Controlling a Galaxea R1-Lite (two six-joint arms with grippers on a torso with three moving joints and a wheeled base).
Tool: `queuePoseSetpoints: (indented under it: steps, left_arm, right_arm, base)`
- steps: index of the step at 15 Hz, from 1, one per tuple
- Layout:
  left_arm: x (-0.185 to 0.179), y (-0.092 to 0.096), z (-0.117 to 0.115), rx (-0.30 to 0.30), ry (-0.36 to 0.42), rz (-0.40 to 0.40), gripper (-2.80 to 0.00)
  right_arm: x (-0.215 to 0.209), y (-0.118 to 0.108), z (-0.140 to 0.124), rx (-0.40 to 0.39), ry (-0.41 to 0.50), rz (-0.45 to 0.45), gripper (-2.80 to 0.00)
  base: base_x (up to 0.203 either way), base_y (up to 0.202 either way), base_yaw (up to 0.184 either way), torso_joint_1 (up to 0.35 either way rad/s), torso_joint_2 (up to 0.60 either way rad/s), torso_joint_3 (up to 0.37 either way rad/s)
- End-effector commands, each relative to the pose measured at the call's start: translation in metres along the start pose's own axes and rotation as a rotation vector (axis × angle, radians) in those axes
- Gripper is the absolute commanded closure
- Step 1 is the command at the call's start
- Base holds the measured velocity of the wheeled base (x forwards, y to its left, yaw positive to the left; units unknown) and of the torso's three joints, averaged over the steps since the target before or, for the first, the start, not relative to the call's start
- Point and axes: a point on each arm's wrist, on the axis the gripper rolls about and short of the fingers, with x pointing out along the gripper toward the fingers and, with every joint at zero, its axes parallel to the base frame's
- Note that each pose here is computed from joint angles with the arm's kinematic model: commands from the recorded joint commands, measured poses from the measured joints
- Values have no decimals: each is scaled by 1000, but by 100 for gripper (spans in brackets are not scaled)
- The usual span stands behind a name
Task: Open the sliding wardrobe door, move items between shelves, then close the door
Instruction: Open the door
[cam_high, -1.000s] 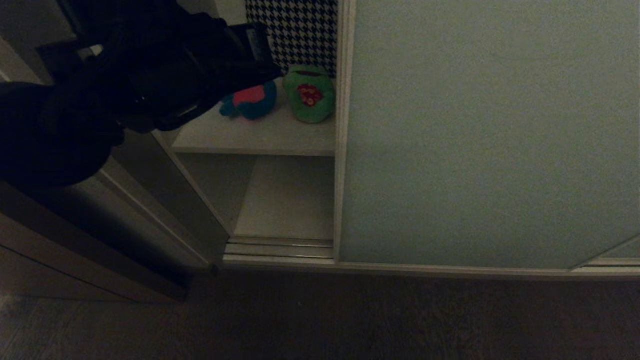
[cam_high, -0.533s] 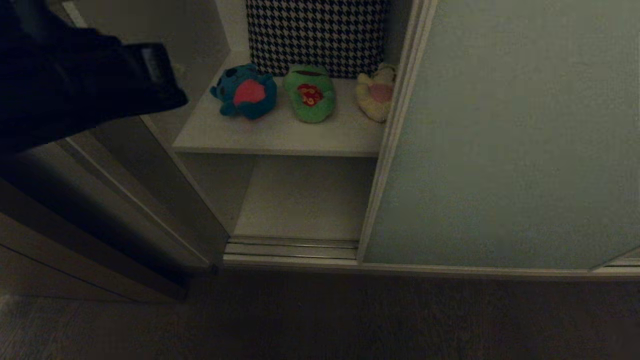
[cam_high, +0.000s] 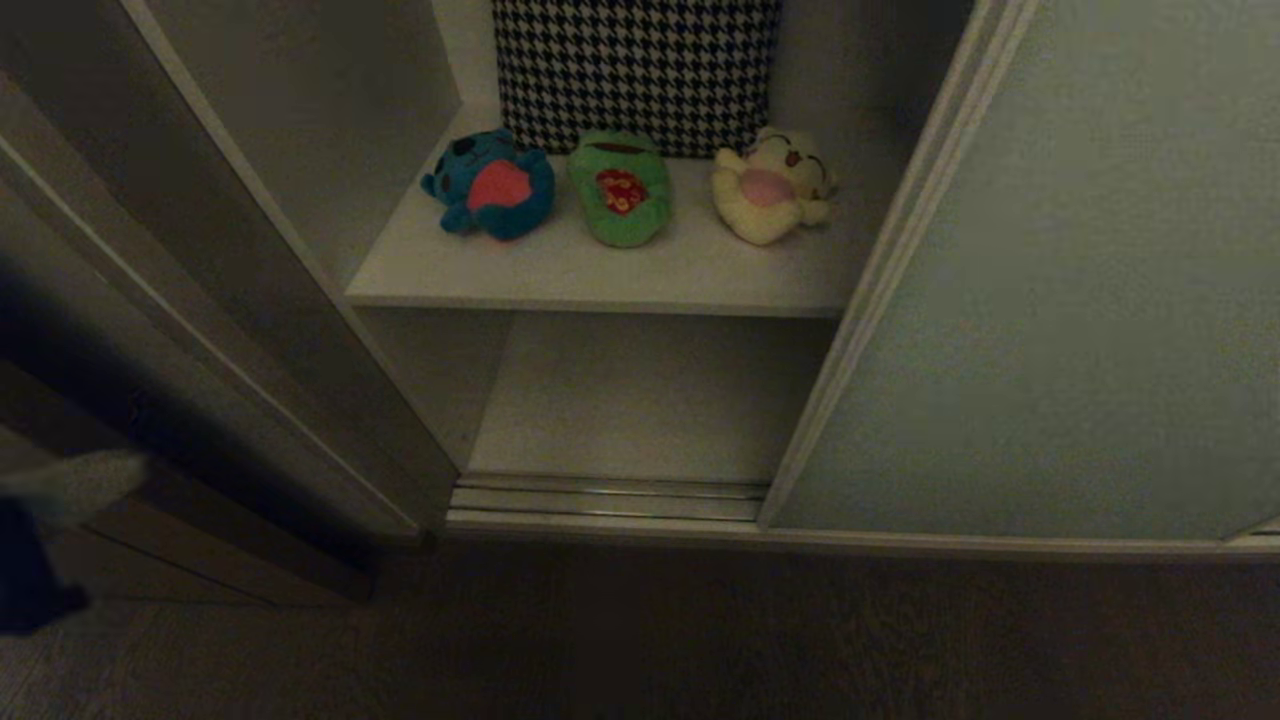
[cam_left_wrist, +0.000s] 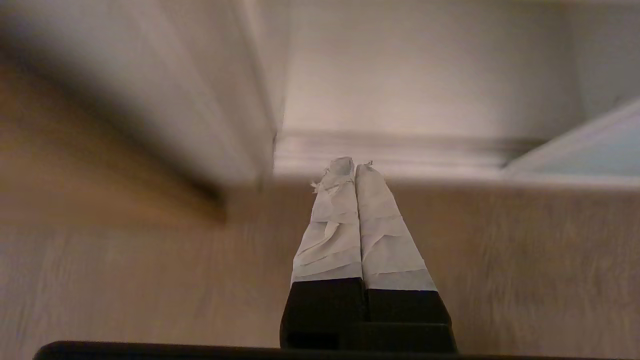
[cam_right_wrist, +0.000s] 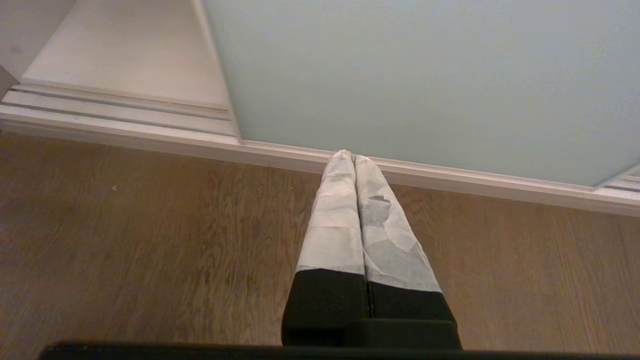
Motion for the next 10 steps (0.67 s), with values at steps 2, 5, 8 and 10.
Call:
queuePoseSetpoints:
  steps: [2,5,8,10]
  left_arm:
    - [-60,1,-60,0,-131,43,0]
    - [-60,1,-129,5,-68,67,0]
    - [-50,2,-152,38,-83,72,0]
    - [-54,2,-153,66,-145,57,0]
  right_arm:
    - [0,0,0,0,-2,1,0]
    - [0,0,0,0,0,1,0]
    - [0,0,0,0,0,1,0]
    - [0,0,0,0,0,1,0]
  base:
    - [0,0,0,0,0,0]
    - [0,0,0,0,0,0]
    - [0,0,0,0,0,0]
    - [0,0,0,0,0,0]
